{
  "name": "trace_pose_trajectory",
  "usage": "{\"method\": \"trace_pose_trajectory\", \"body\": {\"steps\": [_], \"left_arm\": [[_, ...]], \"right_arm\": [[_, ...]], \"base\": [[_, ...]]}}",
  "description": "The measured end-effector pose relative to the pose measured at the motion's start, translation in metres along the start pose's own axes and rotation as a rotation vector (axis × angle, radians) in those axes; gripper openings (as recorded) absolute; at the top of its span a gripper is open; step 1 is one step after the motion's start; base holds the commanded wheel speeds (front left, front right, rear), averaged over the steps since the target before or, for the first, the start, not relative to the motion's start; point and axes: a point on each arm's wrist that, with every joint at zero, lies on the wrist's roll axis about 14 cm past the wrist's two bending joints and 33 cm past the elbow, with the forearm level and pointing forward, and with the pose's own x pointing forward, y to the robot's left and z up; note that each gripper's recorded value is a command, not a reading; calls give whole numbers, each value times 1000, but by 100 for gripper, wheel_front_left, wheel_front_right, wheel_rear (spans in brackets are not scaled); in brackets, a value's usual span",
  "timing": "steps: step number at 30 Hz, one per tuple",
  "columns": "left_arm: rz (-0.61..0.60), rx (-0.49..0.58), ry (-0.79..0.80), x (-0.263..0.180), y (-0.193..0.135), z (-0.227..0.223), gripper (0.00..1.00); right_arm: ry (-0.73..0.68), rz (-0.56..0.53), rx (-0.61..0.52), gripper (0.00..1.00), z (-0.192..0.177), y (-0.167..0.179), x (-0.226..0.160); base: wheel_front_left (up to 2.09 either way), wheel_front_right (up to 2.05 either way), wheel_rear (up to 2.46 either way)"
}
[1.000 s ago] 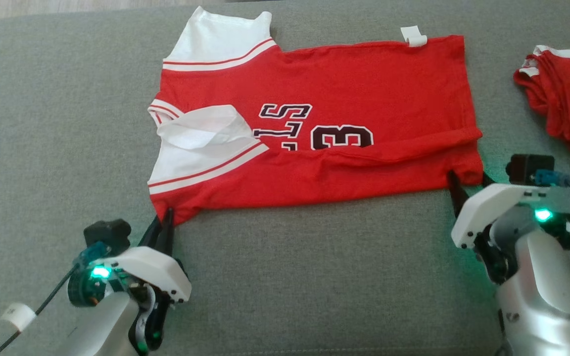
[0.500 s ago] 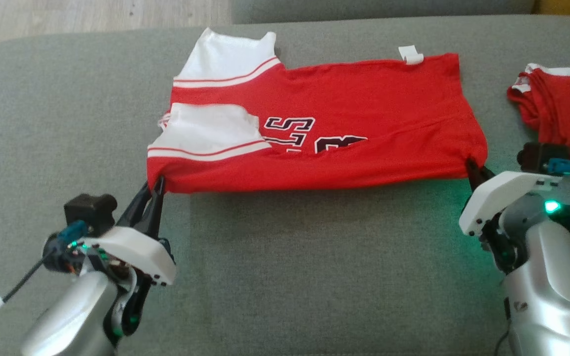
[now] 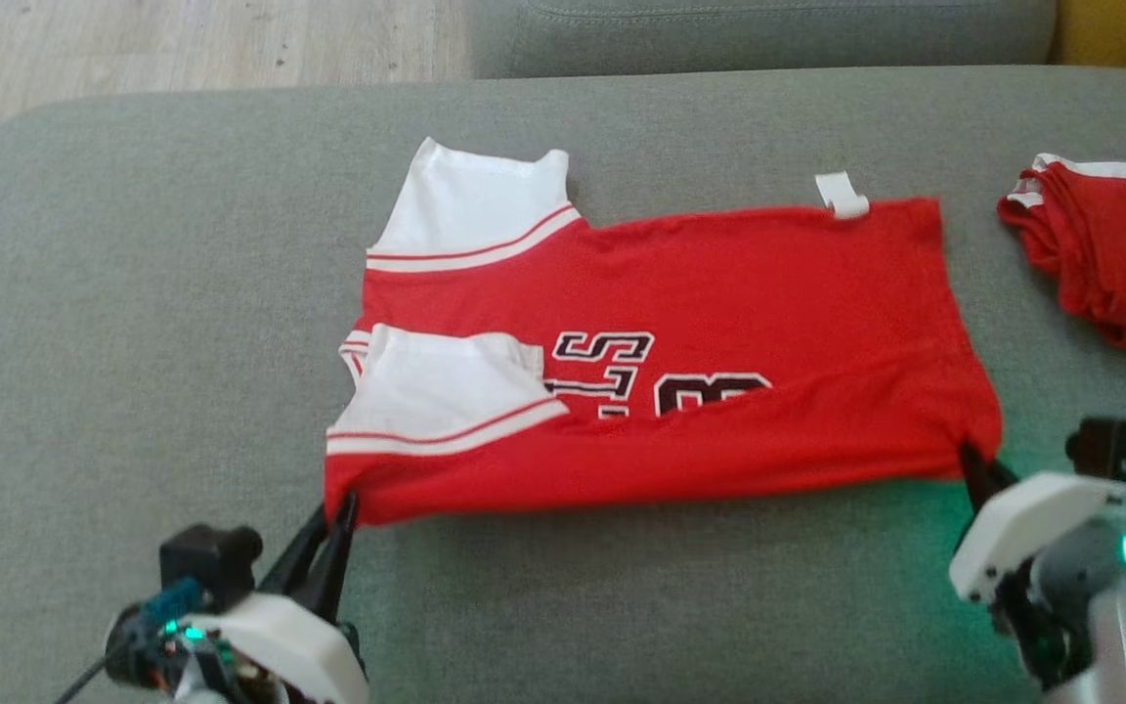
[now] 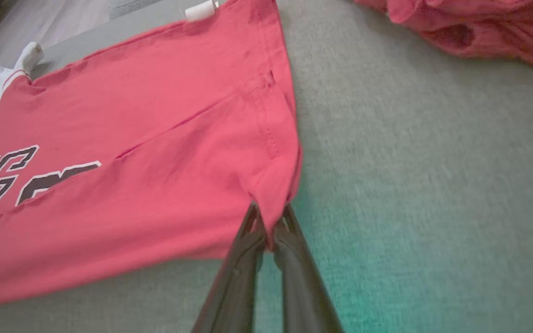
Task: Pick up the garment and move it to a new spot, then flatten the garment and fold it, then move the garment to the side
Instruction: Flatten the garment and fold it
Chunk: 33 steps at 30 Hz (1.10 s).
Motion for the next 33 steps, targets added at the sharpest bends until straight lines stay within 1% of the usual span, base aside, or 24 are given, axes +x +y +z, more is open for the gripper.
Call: {"method": "trace_pose_trajectory", "body": {"steps": [2, 3, 4, 5, 6, 7, 8, 9, 10, 11, 16, 18, 21, 23, 29, 31, 33], "left_arm": [[4, -20, 15, -3, -2, -7, 0], [1, -26, 20, -3, -3, -10, 0], [-2, -29, 19, -4, -5, -12, 0], [1, -30, 26, -5, -6, -14, 0], [1, -30, 26, -5, -6, -14, 0], [7, -30, 32, -6, -5, -17, 0], [16, -33, 39, -6, -4, -19, 0], [19, -36, 40, -7, -3, -22, 46], [21, -35, 44, -8, -2, -24, 85], [27, -34, 45, -9, -1, -25, 100], [33, -28, 38, -12, 1, -26, 100], [36, -8, 22, -11, 6, -19, 100], [35, 66, -8, -6, 15, 1, 100], [20, 128, -47, 4, 20, 28, 100], [-32, 316, -219, 47, 21, 148, 100], [-48, 353, -241, 64, 19, 176, 100], [-55, 394, -232, 84, 20, 192, 100]], "right_arm": [[2, -1, 12, 0, -7, -1, -6], [-2, 0, 21, 2, -8, -2, -9], [-8, 0, 25, 15, -8, -2, -12], [-13, -1, 26, 33, -8, -3, -14], [-13, -1, 26, 55, -8, -3, -14], [-17, -4, 26, 100, -9, -5, -17], [-23, -7, 27, 100, -9, -6, -19], [-26, -10, 32, 100, -11, -7, -22], [-31, -14, 40, 100, -12, -9, -24], [-38, -19, 51, 100, -14, -12, -27], [-75, -36, 72, 100, -18, -20, -39], [-117, -41, 59, 100, -8, -21, -41], [-178, -53, 11, 100, 11, -21, -45], [-208, -52, -11, 100, 22, -19, -45], [-286, -12, -103, 100, 69, 6, -26], [-316, 12, -122, 100, 87, 16, -16], [-334, 30, -136, 100, 100, 24, -7]], "base": [[0, 0, 0], [0, 0, 0], [0, 0, 0], [0, 0, 0], [0, 0, 0], [0, 0, 0], [0, 0, 0], [0, 0, 0], [0, 0, 0], [0, 0, 0], [0, 0, 0], [0, 0, 0], [0, 0, 0], [0, 0, 0], [0, 0, 0], [0, 0, 0], [0, 0, 0]]}}
